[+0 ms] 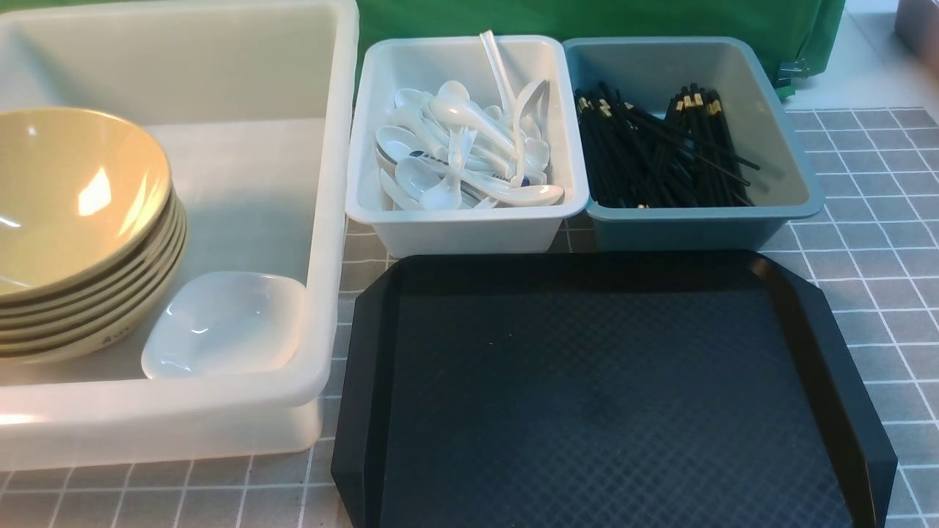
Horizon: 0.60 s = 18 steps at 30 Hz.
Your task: On grey table put chopsticks spoon bowls plates into blue grey white boxes.
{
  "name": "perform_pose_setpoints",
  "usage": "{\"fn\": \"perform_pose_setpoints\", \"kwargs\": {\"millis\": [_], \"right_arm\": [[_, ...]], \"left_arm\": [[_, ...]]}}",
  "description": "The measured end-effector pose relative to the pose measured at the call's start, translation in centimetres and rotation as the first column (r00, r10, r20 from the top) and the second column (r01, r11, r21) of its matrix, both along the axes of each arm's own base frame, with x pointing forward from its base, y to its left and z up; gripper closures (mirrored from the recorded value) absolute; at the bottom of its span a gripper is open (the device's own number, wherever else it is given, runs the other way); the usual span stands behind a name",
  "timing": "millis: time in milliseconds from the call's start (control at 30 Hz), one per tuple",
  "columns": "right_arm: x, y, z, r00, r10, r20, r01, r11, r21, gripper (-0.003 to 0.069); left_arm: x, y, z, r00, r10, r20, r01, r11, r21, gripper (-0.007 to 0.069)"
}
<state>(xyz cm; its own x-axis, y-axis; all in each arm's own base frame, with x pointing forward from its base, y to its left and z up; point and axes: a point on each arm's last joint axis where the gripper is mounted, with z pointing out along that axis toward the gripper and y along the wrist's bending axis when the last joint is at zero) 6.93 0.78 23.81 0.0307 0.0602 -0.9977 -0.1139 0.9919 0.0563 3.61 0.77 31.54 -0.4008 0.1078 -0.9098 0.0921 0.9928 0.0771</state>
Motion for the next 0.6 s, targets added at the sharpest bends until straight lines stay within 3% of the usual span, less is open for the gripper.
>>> {"fn": "perform_pose_setpoints", "kwargs": {"millis": [100,233,600], "right_arm": [[-1.0,-1.0,-3.3,0.986,-0.147,-0.080,0.147,0.989,-0.006,0.0609],[-1.3,-1.5,-5.1,0.959,-0.238,-0.153,0.239,0.971,-0.011,0.0609],[-1.6,-1.5,-6.2,0.935,-0.219,-0.279,0.219,0.975,-0.031,0.0609]], "left_arm": [[0.0,0.0,0.0,1.000,0.000,0.000,0.000,1.000,0.000,0.0636],[0.0,0.0,0.0,1.000,0.000,0.000,0.000,1.000,0.000,0.0636],[0.0,0.0,0.0,1.000,0.000,-0.001,0.000,1.000,0.000,0.0636]]}}
